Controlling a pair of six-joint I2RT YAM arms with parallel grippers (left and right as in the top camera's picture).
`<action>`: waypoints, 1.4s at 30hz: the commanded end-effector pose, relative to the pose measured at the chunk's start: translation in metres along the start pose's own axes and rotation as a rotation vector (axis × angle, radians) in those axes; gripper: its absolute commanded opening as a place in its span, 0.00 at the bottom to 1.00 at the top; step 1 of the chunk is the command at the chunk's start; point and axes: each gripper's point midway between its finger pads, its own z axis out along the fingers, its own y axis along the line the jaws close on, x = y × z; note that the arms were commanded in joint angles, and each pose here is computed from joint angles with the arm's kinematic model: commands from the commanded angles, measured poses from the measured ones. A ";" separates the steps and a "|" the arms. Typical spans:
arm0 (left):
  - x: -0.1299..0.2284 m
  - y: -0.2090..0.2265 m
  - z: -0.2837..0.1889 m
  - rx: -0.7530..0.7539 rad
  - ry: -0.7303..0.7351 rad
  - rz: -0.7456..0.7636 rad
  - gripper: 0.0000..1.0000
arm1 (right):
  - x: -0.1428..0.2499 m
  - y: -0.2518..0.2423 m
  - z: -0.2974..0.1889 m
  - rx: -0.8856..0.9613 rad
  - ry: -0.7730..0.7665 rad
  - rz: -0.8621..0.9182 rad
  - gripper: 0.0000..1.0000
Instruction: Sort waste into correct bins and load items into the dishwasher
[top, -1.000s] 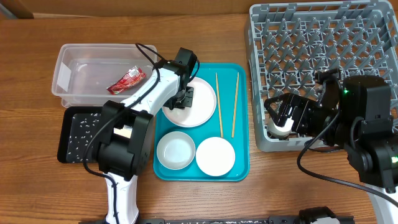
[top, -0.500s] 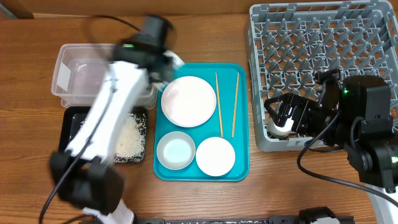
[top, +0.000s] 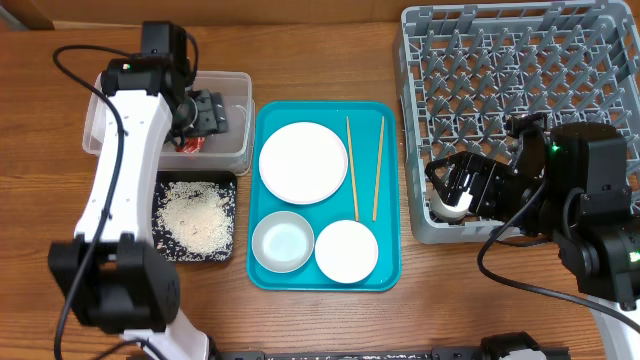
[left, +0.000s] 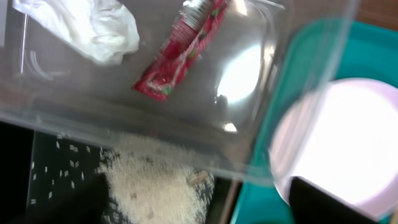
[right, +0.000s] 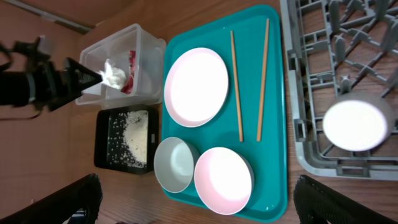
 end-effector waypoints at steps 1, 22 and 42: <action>0.011 -0.027 -0.083 0.091 -0.153 0.088 1.00 | -0.010 -0.003 -0.003 0.029 -0.048 -0.016 1.00; 0.107 -0.042 -0.237 0.222 -0.470 0.246 1.00 | -0.013 -0.002 -0.004 0.027 -0.062 -0.022 1.00; 0.139 0.003 -0.163 0.257 -0.994 0.293 1.00 | -0.013 -0.002 -0.004 0.027 -0.062 -0.022 1.00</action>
